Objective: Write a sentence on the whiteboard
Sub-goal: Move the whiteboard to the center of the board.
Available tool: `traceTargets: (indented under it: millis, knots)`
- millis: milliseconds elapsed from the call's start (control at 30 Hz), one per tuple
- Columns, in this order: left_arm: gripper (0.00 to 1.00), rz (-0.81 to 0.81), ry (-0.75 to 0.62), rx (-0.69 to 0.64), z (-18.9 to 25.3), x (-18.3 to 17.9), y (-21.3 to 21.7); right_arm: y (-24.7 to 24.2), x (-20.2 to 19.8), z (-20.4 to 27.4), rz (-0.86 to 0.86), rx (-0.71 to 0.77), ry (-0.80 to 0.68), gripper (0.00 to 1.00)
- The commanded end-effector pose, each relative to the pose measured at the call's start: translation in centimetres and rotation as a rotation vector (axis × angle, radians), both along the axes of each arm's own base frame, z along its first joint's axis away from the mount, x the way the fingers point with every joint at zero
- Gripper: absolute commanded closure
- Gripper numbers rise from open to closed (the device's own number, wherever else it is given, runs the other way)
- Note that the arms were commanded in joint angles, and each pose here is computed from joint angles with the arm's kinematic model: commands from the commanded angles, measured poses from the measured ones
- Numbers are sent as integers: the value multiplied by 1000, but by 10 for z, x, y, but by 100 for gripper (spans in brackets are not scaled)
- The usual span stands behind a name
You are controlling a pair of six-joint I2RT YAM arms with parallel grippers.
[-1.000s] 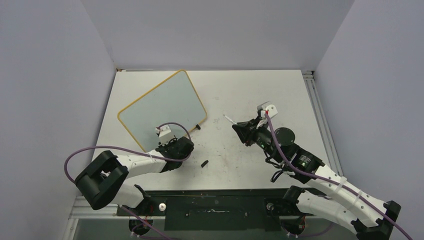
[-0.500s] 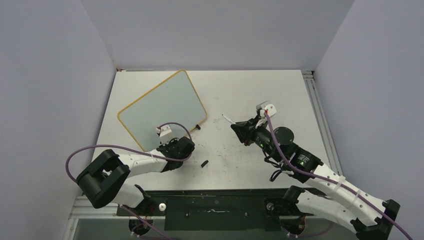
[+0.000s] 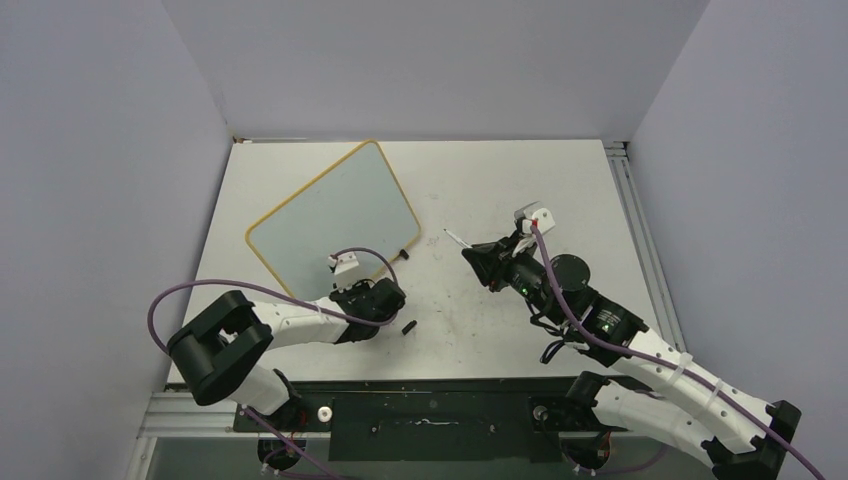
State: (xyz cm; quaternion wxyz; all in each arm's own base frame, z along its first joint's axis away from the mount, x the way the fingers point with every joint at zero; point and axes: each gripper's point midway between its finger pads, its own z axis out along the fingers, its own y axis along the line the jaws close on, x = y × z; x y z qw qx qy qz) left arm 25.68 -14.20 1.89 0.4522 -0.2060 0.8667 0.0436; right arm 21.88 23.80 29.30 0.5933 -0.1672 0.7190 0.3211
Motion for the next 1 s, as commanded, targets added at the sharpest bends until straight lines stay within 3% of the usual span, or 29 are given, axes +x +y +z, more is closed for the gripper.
traceTargets:
  millis: [0, 967]
  knots:
    - [99, -53, -26, -100, 16, 4, -39, -3, -1, 32, -10, 89, -54, 95]
    - [100, -208, -8, -98, 15, -20, -98, -4, 1, 33, -26, 103, -52, 95]
